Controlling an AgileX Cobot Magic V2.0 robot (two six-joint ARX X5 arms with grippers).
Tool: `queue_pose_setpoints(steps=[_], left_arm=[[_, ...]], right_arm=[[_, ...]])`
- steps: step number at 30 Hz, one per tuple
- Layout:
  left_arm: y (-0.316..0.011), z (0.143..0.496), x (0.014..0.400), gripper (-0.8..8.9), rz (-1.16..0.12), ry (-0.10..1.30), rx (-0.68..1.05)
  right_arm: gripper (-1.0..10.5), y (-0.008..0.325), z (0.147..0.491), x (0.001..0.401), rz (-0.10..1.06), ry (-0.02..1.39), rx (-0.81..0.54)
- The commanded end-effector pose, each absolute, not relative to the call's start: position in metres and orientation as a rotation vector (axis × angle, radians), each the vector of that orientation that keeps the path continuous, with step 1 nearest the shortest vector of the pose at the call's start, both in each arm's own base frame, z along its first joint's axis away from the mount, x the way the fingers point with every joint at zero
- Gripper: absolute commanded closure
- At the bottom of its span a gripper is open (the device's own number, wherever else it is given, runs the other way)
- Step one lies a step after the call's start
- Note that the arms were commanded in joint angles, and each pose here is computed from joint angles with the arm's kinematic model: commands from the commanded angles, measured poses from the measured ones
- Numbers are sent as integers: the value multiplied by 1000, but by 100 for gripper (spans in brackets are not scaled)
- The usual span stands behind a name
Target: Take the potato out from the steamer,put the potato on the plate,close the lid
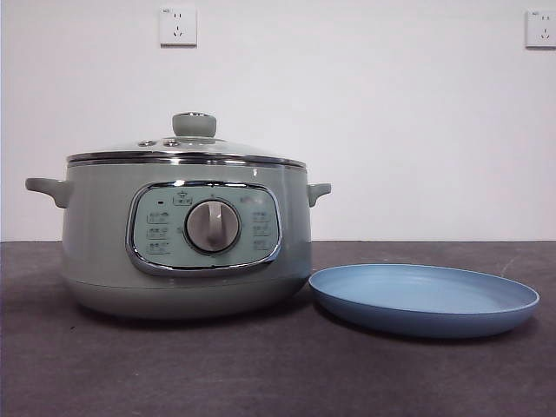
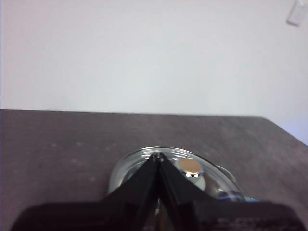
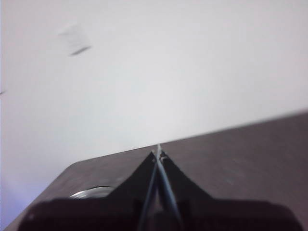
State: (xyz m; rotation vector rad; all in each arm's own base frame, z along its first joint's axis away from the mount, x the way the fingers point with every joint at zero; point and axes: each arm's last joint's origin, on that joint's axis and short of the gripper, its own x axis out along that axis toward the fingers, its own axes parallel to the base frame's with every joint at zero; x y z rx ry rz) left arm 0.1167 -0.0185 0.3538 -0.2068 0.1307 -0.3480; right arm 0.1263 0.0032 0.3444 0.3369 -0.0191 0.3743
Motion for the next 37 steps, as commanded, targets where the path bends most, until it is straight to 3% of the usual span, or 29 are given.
queue_pose_setpoints(steps=[1,8,12,15,18,21,32,37], left_arm=[[-21,375,130,819,-421,147,-151],[-33,419,152,819,-657,224,-161],[-37,432,160,817,-699,235,-158],[-39,434,165,777,-704,240,-158],[-39,432,170,553,-682,251,-159],[-40,428,178,403,-628,268,-157],[-78,399,223,393,-643,411,-116],[-106,377,242,393,-551,479,-10]], right_arm=[[963,6,373,133,490,-41,222],[962,11,428,159,803,22,142],[859,13,445,173,901,93,158],[671,15,450,181,909,135,180],[487,16,451,185,911,151,188],[435,16,450,186,905,155,190],[439,20,449,187,876,163,191],[442,24,448,187,877,172,188]])
